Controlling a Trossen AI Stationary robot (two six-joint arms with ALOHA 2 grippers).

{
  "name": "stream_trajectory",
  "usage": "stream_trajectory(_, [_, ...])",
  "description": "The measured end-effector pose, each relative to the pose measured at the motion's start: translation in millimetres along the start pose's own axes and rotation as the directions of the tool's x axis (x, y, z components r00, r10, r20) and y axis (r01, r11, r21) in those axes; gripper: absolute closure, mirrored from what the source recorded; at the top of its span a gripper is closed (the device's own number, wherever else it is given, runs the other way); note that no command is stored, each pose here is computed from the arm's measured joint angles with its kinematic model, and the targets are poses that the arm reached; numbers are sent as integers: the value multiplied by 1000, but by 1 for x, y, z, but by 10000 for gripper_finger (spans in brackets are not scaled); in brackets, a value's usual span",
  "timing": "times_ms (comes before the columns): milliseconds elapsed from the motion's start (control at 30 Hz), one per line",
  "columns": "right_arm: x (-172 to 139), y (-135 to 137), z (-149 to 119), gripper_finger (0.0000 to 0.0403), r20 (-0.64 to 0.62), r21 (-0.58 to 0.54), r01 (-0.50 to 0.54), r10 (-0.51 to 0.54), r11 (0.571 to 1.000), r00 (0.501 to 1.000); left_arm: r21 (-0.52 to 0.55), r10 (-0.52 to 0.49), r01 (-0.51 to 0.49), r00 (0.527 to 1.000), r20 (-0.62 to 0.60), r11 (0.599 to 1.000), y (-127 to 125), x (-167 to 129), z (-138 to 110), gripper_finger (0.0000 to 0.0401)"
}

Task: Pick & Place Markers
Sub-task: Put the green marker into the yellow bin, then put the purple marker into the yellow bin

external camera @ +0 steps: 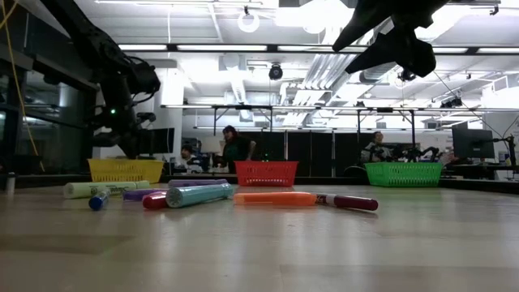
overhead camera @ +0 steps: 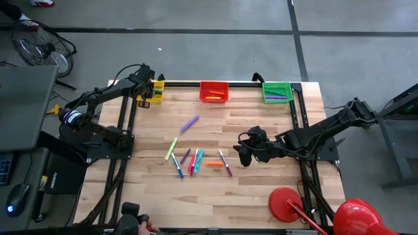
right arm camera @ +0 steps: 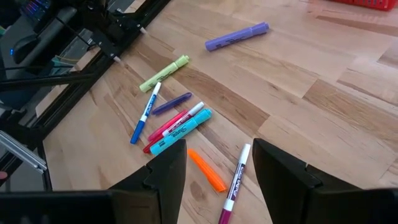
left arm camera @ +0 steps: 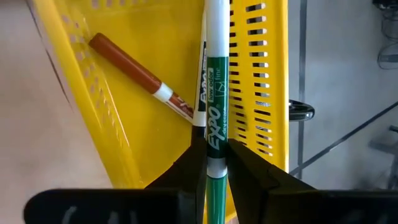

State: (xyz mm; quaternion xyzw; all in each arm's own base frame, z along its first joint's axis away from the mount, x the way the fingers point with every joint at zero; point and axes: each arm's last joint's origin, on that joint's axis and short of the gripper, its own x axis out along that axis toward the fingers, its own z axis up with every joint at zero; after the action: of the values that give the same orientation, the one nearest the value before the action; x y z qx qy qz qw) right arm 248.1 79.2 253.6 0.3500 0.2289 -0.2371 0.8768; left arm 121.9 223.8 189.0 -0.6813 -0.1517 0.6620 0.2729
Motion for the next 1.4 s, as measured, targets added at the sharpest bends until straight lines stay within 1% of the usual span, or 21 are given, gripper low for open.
stream_trajectory(167, [0, 0, 0, 230, -2, 0, -1, 1, 1000, 1000, 48, 5, -6, 1000, 6, 999, 1, 0, 0, 347])
stream_trajectory(300, [0, 0, 0, 230, -2, 1, -1, 1, 1000, 1000, 86, -4, 1, 999, 36, 996, 0, 0, 1, 347])
stream_trajectory(433, [0, 0, 0, 230, -2, 0, -1, 1, 1000, 1000, 96, -9, 4, 999, 52, 995, 0, 0, 2, 344])
stream_trajectory(533, [0, 0, 0, 230, -2, -1, -1, 1, 1000, 1000, 94, -10, 5, 998, 54, 996, 0, 0, 2, 327])
stream_trajectory(700, [0, 0, 0, 230, -3, -1, -1, 1, 1000, 1000, 65, -2, -2, 998, 62, 998, 1, 0, 2, 278])
stream_trajectory(833, [0, 0, 0, 230, -3, -1, -1, 1, 1000, 1000, 64, -3, -1, 998, 63, 998, 1, 0, 2, 247])
stream_trajectory(933, [0, 0, 0, 230, -3, -1, -1, 1, 1000, 1000, 66, -4, 0, 998, 64, 998, 1, 0, 2, 235])
stream_trajectory(1033, [0, 0, 0, 230, -3, -1, -1, 1, 1000, 1000, 66, -3, -1, 998, 59, 998, 1, 0, 2, 232])
stream_trajectory(1133, [0, 0, 0, 230, -3, -1, -1, 1, 1000, 1000, 71, 6, -8, 1000, 22, 997, 1, 0, 1, 231])
stream_trajectory(1200, [0, 0, 0, 230, -3, -1, -2, 2, 1000, 1000, 93, 13, -12, 1000, -9, 996, 1, 0, 0, 231])
stream_trajectory(1267, [0, 0, 0, 230, -3, -2, -1, 1, 1000, 1000, 140, 9, -3, 999, -40, 990, 0, 0, -1, 231])
stream_trajectory(1333, [0, 0, 0, 230, -3, -9, -2, 1, 1000, 1000, 219, -13, 27, 998, -65, 975, -2, 0, -3, 231])
stream_trajectory(1400, [0, 0, 0, 230, -4, -14, -2, 2, 1000, 1000, 307, -39, 66, 995, -91, 949, -5, 0, -4, 231])
